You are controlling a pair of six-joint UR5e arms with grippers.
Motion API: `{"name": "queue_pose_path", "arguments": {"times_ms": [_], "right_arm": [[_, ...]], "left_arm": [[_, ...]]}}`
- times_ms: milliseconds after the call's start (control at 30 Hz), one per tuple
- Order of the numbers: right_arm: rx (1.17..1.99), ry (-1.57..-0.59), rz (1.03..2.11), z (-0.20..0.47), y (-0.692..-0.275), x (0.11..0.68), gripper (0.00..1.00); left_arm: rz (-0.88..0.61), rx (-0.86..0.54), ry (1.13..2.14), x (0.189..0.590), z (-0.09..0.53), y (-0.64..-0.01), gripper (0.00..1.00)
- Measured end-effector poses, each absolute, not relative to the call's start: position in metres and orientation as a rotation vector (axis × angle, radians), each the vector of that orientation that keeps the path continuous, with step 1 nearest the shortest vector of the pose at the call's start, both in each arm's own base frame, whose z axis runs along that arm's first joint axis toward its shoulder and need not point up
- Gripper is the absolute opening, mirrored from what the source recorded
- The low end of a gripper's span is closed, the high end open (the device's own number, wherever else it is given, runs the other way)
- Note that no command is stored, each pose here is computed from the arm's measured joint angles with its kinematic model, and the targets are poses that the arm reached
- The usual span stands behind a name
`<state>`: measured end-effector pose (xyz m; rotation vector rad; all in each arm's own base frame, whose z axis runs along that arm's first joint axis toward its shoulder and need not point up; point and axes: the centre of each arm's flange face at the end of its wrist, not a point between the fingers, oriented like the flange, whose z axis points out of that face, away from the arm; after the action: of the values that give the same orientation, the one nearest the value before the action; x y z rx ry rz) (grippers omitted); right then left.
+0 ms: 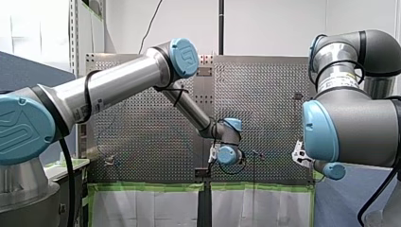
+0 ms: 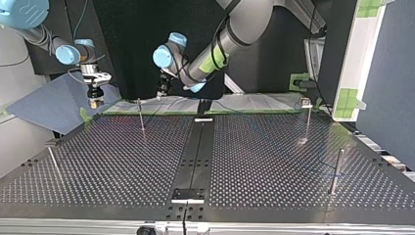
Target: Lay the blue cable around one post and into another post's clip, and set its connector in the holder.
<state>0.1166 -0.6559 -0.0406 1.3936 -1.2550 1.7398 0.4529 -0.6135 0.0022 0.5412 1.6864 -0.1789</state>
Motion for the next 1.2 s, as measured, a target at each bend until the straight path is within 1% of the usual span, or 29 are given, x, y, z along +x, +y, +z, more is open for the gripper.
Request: {"name": "queue_pose_path", "arguments": {"times_ms": [333, 1200], "right_arm": [[1.395, -1.256, 1.738, -0.041, -0.6565, 0.1165, 0.0], [1.398, -1.257, 1.739, -0.0415, -0.6561, 0.1178, 0.0]], "left_arm": [[-0.222, 0.561, 1.678, 0.4469, 0.0096, -0.6205, 1.0], [-0.223, 0.558, 1.677, 0.4459, 0.0134, -0.6215, 1.0]]}}
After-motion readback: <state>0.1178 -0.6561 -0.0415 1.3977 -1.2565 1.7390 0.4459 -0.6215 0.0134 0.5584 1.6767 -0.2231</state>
